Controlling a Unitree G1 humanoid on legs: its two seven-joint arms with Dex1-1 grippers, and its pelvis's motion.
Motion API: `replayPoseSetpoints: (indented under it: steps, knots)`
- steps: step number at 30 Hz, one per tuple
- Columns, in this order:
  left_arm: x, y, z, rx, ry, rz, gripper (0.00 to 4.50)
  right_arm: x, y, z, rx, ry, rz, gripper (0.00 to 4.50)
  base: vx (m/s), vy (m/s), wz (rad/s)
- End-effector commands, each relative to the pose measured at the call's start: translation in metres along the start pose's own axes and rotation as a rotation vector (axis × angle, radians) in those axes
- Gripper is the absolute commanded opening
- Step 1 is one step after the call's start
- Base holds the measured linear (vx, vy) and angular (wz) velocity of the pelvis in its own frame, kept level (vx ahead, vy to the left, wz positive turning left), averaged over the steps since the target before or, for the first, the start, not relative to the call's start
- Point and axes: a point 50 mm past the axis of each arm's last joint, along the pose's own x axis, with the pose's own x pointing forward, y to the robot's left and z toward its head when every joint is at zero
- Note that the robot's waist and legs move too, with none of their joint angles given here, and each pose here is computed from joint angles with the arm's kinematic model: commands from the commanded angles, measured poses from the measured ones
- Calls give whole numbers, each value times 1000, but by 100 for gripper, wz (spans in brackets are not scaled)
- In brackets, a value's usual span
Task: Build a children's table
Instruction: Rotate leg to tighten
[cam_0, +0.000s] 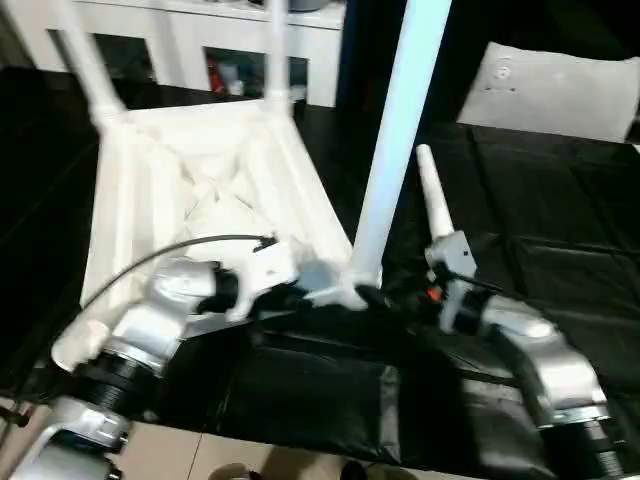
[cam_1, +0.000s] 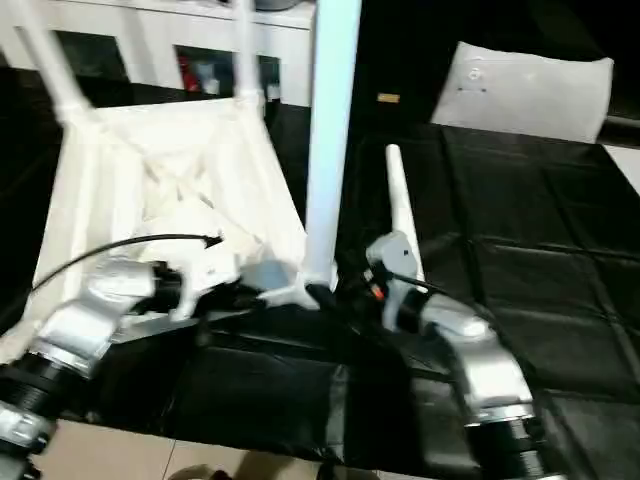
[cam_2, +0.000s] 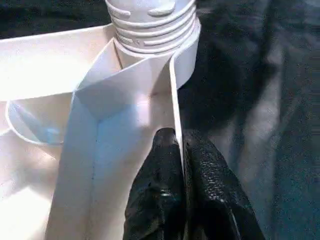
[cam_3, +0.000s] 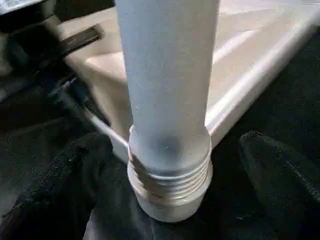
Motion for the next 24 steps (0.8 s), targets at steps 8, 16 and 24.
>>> replayPoseSetpoints:
  steps: [8, 16, 24]
  knots:
    - [3, -4, 3, 133, 44, -260, 0, 6, -3, 3, -90, 67, 217, 414, 0, 0, 0]
    - [6, -3, 7, 157, 34, -304, 0, 14, -2, 1, -88, 77, 283, 348, 0, 0, 0]
    - [5, -2, 6, 164, 35, -322, 0, 16, -3, 0, -79, 75, 315, 281, 0, 0, 0]
